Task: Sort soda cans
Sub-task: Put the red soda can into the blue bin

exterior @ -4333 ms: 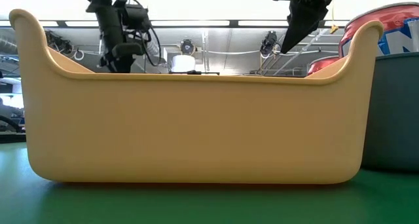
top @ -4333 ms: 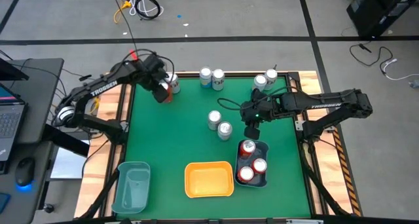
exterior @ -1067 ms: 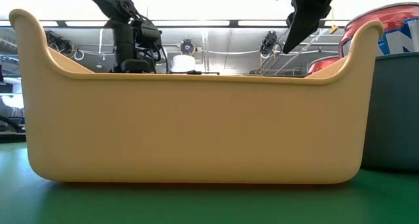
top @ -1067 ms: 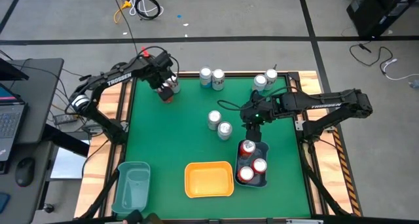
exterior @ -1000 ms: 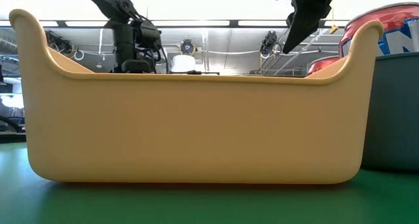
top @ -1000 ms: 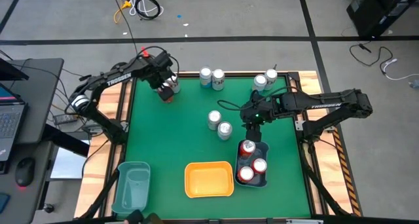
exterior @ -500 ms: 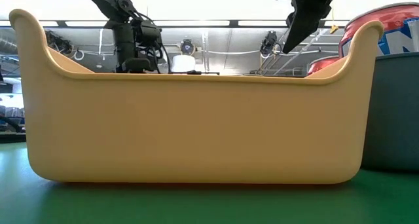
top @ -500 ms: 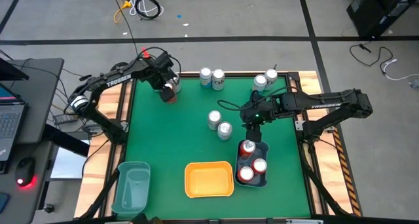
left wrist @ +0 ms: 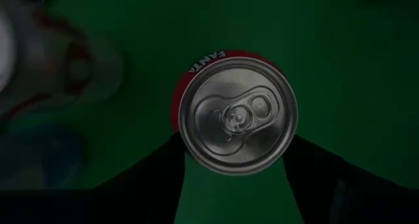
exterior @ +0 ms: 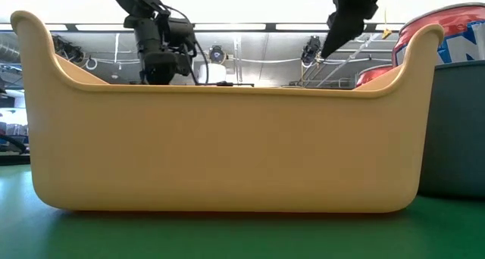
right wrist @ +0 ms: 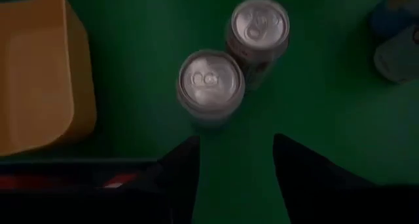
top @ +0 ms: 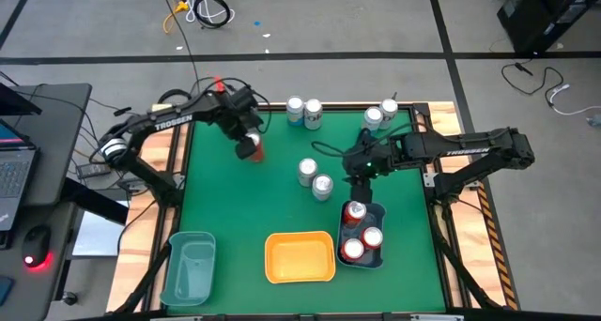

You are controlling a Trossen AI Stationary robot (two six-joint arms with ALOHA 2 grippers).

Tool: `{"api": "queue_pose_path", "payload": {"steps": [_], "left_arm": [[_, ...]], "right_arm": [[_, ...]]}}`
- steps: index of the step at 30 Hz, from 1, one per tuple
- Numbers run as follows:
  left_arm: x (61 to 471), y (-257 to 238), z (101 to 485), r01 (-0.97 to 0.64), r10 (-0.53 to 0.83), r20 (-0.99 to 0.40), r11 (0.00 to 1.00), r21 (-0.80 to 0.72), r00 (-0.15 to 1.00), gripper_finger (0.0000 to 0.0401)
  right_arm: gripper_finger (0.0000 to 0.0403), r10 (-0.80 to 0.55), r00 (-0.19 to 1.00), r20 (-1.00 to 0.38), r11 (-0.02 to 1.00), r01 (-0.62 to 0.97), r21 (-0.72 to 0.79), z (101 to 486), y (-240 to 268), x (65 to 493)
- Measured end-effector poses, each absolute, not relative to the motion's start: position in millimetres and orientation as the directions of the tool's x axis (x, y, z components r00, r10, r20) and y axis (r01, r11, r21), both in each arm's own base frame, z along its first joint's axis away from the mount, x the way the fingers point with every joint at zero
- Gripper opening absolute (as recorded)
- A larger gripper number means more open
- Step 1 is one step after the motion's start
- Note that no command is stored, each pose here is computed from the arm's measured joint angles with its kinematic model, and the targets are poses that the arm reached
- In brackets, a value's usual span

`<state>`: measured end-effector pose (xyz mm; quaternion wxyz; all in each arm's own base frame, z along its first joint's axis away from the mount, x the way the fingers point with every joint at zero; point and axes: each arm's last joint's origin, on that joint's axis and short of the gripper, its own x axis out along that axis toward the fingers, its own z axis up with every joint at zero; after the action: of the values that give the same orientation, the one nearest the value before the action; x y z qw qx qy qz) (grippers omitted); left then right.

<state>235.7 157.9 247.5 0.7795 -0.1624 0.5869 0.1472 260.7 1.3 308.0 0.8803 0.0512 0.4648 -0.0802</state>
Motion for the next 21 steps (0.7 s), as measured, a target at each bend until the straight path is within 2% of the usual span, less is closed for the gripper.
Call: {"api": "queue_pose_path", "payload": {"steps": [9, 21], "left_arm": [[264, 134, 250, -0.338, 0.054, -0.926, 0.938, -0.082, 0.373, 0.0237], [285, 119, 254, -0.246, 0.056, -0.862, 0.966, -0.081, 0.503, 0.0221]], "right_arm": [[0.0179, -0.092, 0.720, -0.688, 0.983, 0.177, 0.054, 314, 1, 287], [0.0187, -0.156, 0.854, -0.496, 0.975, 0.213, 0.061, 284, -26, 355]]}}
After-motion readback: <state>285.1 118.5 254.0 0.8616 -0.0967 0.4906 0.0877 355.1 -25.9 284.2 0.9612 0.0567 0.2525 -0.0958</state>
